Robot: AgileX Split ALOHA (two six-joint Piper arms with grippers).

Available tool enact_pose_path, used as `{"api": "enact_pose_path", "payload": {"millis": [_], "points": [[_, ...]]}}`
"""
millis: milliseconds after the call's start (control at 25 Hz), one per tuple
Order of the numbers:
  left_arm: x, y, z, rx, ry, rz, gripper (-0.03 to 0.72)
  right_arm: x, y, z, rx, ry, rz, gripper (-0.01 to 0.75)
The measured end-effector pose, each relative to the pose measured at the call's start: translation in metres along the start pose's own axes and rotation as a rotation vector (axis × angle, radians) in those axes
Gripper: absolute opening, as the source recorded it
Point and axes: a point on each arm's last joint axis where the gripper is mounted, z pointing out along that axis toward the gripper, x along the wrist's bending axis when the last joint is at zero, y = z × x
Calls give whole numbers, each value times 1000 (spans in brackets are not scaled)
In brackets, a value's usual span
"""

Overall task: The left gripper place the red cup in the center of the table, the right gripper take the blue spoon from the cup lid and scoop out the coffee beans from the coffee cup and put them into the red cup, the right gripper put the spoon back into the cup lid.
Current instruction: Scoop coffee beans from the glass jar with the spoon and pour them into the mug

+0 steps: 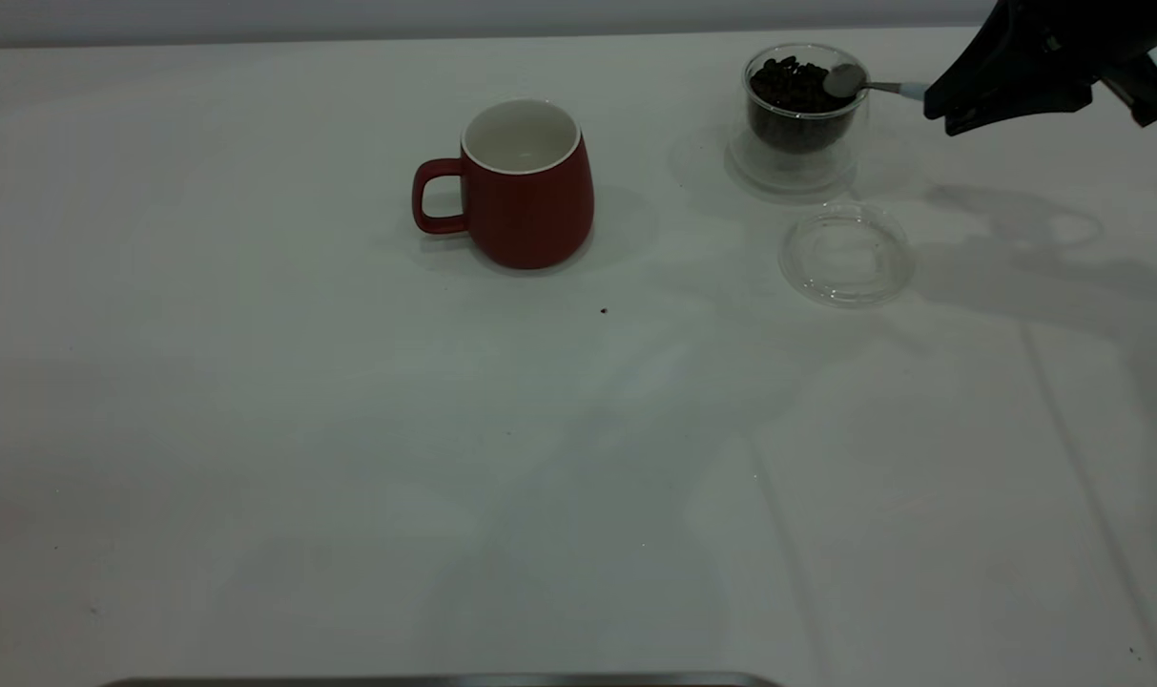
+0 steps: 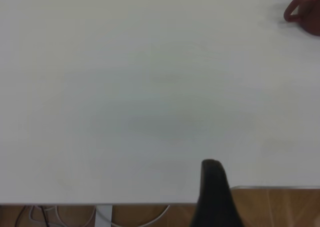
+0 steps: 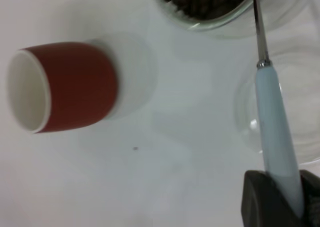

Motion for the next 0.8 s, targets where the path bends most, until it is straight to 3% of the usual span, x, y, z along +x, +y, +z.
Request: {"api": "enact_pose_path", "payload": {"millis": [240,800], "points": [[0,0,0,0,0,0,587,1,10,12,8,-36,-20,111],[0,0,0,-1,0,0,587,4,8,20,73,-3,-1,110]]}}
